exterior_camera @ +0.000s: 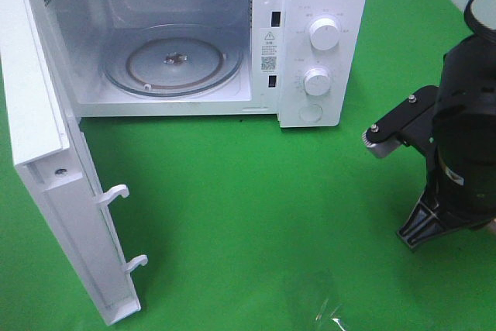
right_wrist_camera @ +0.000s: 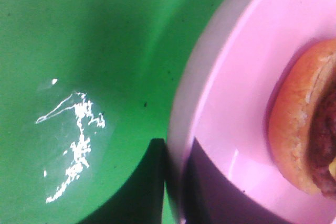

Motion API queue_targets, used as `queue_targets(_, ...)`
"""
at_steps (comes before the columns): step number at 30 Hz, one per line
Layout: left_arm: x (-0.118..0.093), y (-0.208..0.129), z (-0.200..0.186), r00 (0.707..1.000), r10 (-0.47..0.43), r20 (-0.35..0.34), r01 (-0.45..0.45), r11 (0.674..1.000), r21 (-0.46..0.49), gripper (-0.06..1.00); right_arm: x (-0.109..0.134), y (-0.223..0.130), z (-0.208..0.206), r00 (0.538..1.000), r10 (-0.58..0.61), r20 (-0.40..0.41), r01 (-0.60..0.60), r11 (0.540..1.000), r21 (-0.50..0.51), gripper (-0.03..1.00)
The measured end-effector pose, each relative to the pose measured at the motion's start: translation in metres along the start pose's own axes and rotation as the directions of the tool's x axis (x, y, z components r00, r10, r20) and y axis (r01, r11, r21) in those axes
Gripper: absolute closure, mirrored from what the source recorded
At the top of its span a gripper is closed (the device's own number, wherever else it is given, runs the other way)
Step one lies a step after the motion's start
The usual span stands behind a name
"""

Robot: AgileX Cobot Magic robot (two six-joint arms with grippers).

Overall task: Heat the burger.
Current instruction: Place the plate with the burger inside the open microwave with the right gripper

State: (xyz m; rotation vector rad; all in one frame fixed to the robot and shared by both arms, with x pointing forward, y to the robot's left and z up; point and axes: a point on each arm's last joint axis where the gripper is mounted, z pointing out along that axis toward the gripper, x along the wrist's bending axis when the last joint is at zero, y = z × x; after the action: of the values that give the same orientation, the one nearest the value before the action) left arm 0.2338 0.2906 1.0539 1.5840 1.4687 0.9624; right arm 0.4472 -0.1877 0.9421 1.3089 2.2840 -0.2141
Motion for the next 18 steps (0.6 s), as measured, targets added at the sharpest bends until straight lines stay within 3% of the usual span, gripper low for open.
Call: queue_targets(18,0.0,0.0,0.0,1.0,0.0,0.0,0.0,1.0,0.0,-0.05,0.025,-0.047,-0.03,0.993,-0.116,0.031,0.118,0.99,-0.075,0.95)
